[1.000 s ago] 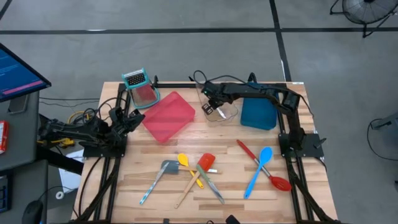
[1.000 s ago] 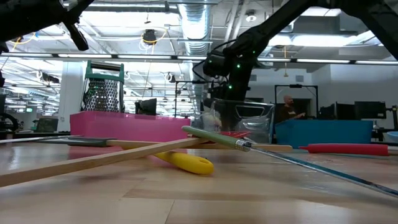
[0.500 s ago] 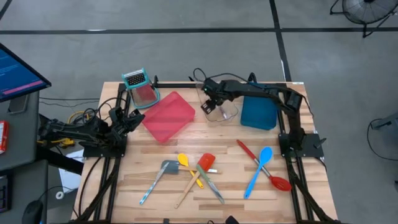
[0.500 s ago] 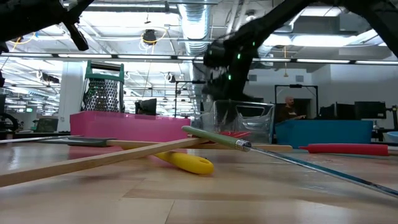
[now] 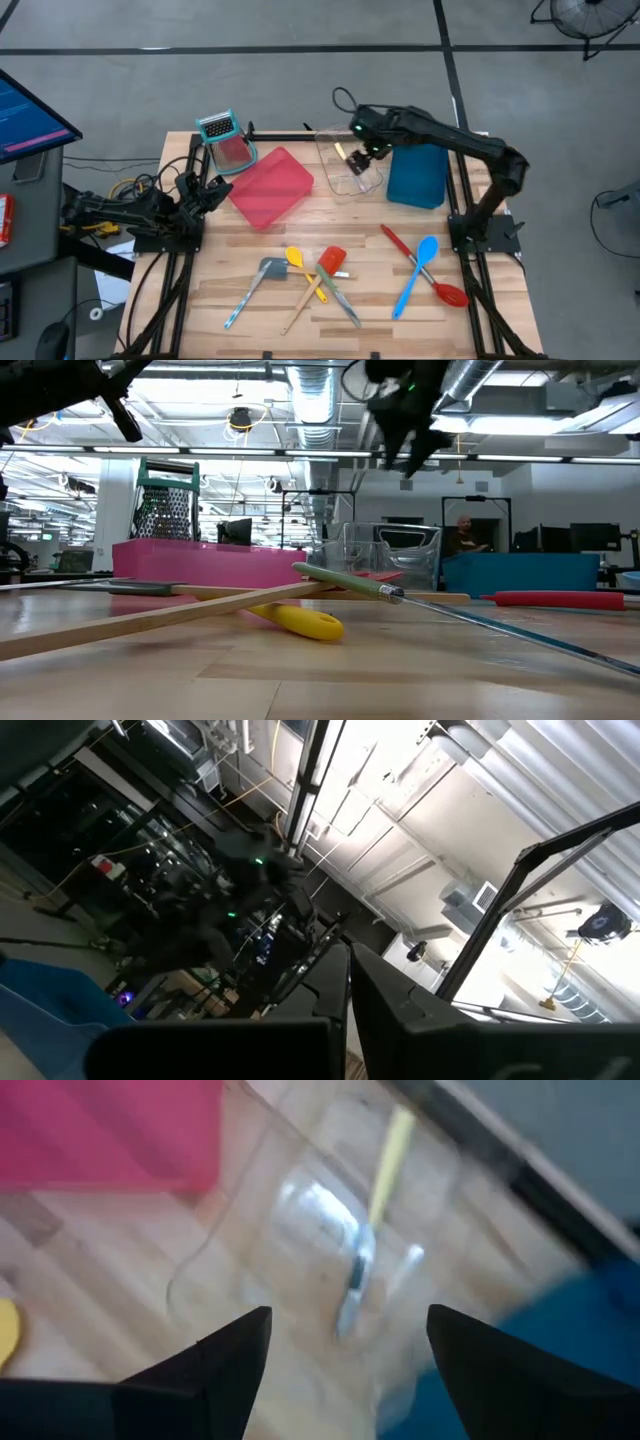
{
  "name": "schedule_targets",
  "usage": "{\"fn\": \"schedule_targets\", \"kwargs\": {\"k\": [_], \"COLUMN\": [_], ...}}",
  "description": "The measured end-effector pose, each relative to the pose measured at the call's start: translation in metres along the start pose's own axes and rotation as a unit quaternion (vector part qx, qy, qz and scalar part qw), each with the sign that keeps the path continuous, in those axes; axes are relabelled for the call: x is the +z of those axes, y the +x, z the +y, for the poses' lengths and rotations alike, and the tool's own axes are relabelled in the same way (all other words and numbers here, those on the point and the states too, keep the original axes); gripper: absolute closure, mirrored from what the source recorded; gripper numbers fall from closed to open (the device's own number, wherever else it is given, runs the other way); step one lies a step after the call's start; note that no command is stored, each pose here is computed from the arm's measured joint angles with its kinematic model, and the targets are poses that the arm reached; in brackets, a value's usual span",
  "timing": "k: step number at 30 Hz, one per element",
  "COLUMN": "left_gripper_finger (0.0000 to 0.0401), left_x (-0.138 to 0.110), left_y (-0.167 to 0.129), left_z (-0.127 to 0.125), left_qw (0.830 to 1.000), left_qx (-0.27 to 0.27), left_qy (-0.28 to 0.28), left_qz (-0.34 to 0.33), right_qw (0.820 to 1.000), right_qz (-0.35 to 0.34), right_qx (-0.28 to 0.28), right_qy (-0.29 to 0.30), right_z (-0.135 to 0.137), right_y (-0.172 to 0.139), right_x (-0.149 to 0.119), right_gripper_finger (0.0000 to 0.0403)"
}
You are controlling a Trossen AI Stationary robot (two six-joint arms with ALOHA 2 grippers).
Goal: Pick & Place Kitchen Items
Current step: Put the blue serving spoon into the blue bin
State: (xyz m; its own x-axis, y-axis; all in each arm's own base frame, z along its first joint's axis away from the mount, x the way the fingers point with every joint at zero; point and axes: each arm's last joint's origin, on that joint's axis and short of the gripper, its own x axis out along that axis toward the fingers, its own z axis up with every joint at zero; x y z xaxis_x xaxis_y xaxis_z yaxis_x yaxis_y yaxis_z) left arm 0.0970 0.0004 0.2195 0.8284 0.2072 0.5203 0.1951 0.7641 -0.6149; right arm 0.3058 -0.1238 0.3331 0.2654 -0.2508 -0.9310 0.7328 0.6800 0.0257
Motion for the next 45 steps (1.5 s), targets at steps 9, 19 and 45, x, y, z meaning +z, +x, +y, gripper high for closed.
{"fn": "schedule_targets", "kwargs": {"k": [9,19,45], "left_gripper_finger": [0.0399,0.0399,0.0399], "left_x": [0.000,0.000,-0.001], "left_y": [0.000,0.000,0.001], "left_z": [0.000,0.000,0.002], "left_qw": [1.000,1.000,1.000], "left_qx": [0.000,0.003,0.018], "left_qy": [0.000,0.000,-0.017], "left_qz": [0.000,-0.003,-0.005], "right_qw": [0.990,0.964,0.875], "right_qz": [0.086,0.140,0.230], "right_qx": [-0.089,-0.073,-0.084], "right_qy": [0.074,0.215,0.418], "right_z": [0.021,0.046,0.090], "right_y": [-0.041,-0.049,0.060], "right_x": [-0.064,-0.152,-0.291], "right_gripper_finger": [0.0133,0.0133,0.0133]}}
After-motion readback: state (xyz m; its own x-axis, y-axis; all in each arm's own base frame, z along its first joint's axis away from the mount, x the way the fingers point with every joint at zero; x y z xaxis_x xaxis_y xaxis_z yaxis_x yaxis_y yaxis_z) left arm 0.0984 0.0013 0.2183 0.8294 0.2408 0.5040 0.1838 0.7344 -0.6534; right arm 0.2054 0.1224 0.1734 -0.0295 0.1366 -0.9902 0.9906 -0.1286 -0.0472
